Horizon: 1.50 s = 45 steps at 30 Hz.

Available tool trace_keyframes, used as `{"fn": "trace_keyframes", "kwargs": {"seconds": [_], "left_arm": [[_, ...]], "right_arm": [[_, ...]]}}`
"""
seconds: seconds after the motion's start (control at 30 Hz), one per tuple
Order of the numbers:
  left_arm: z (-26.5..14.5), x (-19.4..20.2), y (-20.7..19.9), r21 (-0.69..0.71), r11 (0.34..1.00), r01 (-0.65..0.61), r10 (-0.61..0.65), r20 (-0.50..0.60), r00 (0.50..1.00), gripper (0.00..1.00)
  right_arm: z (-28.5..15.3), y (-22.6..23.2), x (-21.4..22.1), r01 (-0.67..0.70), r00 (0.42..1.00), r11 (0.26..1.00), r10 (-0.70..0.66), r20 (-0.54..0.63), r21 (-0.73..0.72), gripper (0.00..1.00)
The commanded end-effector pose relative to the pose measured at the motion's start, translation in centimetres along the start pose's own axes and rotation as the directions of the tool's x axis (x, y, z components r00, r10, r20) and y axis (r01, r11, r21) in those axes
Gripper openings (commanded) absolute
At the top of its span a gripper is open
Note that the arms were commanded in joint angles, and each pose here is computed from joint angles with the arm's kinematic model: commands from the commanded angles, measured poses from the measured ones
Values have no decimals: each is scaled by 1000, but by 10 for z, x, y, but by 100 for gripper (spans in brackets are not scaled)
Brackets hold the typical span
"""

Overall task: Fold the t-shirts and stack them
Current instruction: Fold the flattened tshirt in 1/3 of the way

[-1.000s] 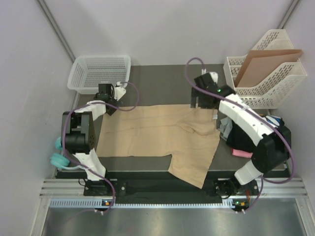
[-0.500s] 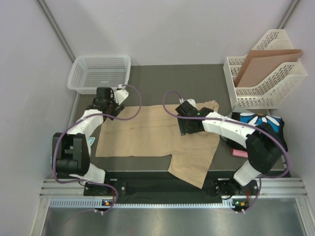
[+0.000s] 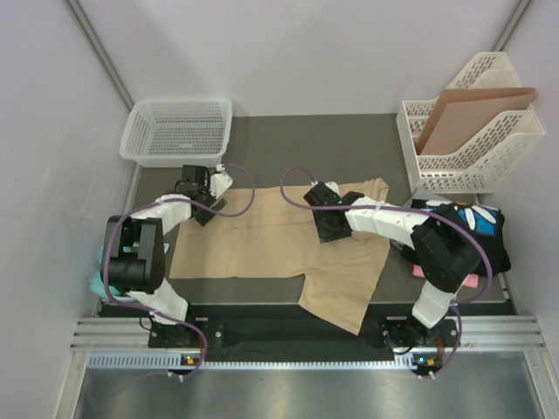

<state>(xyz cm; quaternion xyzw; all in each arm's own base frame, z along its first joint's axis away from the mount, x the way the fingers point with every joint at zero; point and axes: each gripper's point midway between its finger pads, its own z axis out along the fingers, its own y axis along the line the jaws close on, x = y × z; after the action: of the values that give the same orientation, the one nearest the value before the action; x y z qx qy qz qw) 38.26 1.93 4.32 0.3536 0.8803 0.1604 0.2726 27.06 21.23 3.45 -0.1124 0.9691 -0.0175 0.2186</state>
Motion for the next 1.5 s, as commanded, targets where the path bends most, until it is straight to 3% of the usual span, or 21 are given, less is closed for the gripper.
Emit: {"fn": "trace_keyframes", "kwargs": {"seconds": [0.0, 0.7, 0.87, 1.1, 1.47], "left_arm": [[5, 2, 3, -35, 999, 0, 0, 1, 1000, 85], [-13, 12, -4, -26, 1000, -6, 6, 7, 1000, 85], [-13, 18, -7, -32, 999, -22, 23, 5, 1000, 85], [-14, 19, -8, -34, 999, -22, 22, 8, 1000, 85], [-14, 21, -13, -15, 1000, -18, 18, 7, 1000, 85]], "right_arm": [[-1, 9, -18, -19, 998, 1000, 20, 55, -23, 43], [12, -21, -24, -16, 998, 999, 13, 58, 48, 43], [21, -23, -20, -11, 999, 998, 9, 38, 54, 34], [15, -25, -19, -19, 999, 999, 18, 34, 47, 6], [-51, -13, -26, -40, 996, 996, 46, 79, -80, 6]]}}
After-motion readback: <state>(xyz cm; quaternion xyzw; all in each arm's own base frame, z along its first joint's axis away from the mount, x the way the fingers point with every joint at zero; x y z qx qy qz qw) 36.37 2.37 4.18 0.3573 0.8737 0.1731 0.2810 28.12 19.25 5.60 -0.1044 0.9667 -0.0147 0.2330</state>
